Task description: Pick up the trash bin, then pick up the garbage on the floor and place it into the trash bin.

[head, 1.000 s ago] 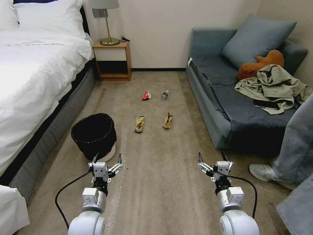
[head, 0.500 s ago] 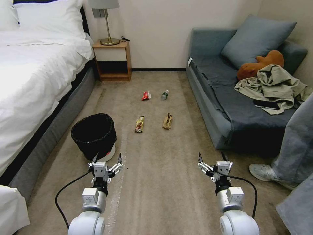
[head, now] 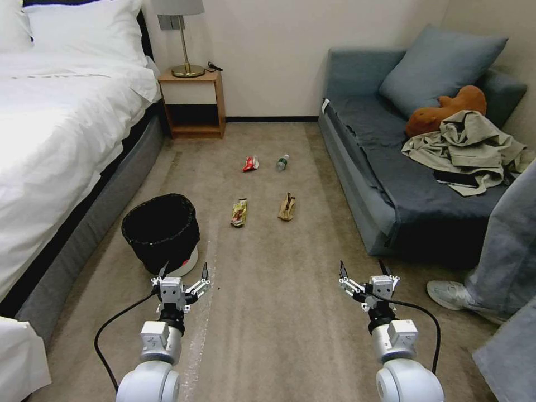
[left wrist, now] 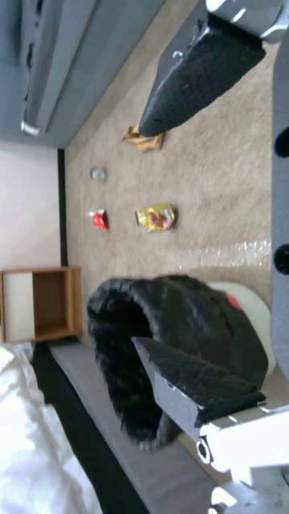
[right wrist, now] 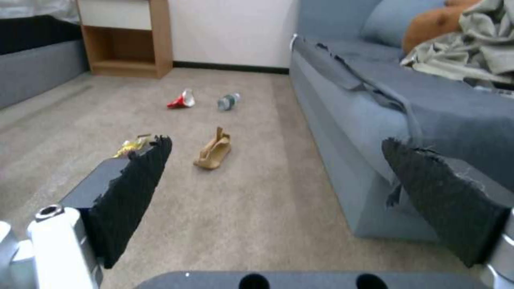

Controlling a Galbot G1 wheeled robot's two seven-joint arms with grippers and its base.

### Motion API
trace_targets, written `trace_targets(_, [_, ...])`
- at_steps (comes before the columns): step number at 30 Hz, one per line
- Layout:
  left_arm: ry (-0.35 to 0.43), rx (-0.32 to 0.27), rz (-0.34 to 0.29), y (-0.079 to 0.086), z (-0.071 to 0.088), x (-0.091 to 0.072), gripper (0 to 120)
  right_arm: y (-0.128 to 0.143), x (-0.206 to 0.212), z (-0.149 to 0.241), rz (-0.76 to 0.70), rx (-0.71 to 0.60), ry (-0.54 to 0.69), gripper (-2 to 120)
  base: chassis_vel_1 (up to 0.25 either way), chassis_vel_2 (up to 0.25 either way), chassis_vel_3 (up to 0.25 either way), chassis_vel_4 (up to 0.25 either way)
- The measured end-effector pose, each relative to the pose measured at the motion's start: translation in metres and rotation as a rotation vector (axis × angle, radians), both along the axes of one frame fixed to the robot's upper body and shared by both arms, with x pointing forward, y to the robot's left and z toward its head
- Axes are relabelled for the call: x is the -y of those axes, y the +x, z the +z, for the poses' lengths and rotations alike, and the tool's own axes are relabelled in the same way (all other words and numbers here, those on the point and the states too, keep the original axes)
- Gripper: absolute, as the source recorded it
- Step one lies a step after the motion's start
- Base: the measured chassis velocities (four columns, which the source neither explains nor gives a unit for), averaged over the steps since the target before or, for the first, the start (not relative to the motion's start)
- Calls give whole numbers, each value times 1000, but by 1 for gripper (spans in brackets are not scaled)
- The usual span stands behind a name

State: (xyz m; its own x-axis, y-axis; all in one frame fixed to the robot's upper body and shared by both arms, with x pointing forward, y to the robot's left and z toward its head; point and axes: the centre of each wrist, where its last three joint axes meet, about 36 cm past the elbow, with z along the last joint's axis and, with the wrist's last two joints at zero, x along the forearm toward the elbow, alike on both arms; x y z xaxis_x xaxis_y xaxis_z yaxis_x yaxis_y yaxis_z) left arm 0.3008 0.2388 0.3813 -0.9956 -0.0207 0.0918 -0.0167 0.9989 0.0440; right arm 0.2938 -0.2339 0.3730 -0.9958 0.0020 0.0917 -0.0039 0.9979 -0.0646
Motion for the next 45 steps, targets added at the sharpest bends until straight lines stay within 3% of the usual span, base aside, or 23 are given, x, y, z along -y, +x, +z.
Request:
trace_targets(6, [-97,-56,65,4,51,-21,100,-28,17,48,-45,-141,54,100,0,0,0,0])
trace_targets(7, [-97,-56,65,4,51,-21,100,-28,17,48,-45,-141,54,100,0,0,0,0])
trace_targets(9, [-132,-77,77,4,71,-28,100,-39,21,67,-52,-194,71,100,0,0,0,0])
trace_targets(10, [-132,-77,77,4,71,-28,100,-39,21,67,-52,-194,71,100,0,0,0,0])
trace_targets(12, [-165,-96,82,2,90,-33,100,-42,22,73,-54,-212,77,100,0,0,0,0])
trace_targets(15, [-186,-109,82,0,103,-37,100,-43,23,74,-54,-216,78,100,0,0,0,0])
trace_targets(22, [-197,-109,79,0,106,-39,100,-35,23,77,-2,-247,128,100,0,0,0,0])
trace_targets(24, [-203,-73,75,3,120,-53,100,-35,20,74,6,-259,132,100,0,0,0,0])
trace_targets(26, [-206,-69,73,5,121,-57,100,-35,19,73,7,-262,133,100,0,0,0,0])
trace_targets(32, [-216,-125,125,26,103,-82,100,-38,15,68,11,-268,128,100,0,0,0,0])
trace_targets(34, [-221,-147,163,45,97,-99,100,-39,15,67,10,-268,124,100,0,0,0,0])
trace_targets(38, [-263,-161,178,57,103,-106,100,-39,17,65,6,-268,120,100,0,0,0,0])
trace_targets(40, [-317,-174,191,74,112,-112,100,-40,17,62,0,-270,115,100,0,0,0,0])
trace_targets(45, [-336,-195,227,93,114,-121,100,-41,14,58,-1,-274,117,100,0,0,0,0])
